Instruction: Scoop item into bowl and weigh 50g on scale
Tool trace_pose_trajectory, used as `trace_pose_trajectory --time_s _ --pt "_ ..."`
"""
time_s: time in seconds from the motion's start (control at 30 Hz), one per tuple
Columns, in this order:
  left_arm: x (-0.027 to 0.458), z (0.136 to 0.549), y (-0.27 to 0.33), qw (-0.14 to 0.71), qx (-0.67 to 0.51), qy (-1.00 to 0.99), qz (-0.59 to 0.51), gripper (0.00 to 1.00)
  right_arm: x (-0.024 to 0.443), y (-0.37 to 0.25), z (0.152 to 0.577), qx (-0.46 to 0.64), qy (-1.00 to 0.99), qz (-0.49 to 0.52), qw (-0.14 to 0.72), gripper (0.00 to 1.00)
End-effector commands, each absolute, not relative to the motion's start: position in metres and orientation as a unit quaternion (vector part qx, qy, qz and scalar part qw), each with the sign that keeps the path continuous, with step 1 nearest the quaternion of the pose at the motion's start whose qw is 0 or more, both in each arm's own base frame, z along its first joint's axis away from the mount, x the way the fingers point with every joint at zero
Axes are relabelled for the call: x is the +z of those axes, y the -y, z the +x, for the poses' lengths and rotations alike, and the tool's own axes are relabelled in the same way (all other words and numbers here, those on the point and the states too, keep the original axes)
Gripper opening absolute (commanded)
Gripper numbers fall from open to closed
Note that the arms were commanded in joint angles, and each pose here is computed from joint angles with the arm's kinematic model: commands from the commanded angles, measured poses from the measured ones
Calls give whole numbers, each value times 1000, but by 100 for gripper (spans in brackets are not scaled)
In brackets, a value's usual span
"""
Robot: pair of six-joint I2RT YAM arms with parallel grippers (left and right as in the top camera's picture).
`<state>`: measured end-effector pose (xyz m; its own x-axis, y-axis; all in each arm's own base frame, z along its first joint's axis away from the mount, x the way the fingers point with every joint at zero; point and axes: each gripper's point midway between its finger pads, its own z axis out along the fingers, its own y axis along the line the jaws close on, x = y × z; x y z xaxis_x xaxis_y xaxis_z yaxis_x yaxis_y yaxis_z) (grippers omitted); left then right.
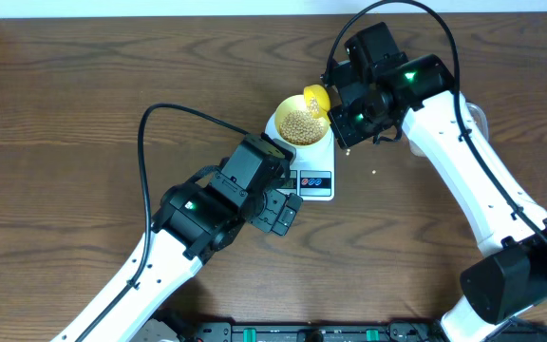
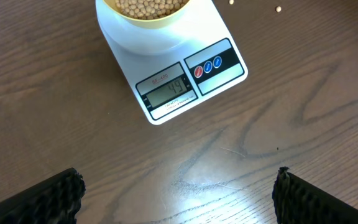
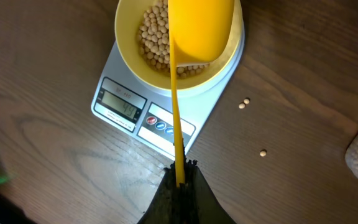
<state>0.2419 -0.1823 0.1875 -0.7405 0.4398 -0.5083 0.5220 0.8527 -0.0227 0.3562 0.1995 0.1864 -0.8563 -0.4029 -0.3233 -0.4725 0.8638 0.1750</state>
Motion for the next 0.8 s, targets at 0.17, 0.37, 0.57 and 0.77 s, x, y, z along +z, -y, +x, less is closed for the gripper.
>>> trace_pose_trajectory --time_s 0.17,0.37,0.57,0.77 --pt "196 245 183 261 -83 -926 260 99 198 -204 356 132 -953 -227 151 1" --pt "196 245 183 261 -83 -926 260 99 198 -206 355 143 -954 -218 148 1" --pt "196 245 183 261 -83 -926 260 99 201 -206 356 178 -955 -193 139 1" --pt "196 245 183 261 -83 -926 260 99 205 -200 359 211 -955 -162 131 1"
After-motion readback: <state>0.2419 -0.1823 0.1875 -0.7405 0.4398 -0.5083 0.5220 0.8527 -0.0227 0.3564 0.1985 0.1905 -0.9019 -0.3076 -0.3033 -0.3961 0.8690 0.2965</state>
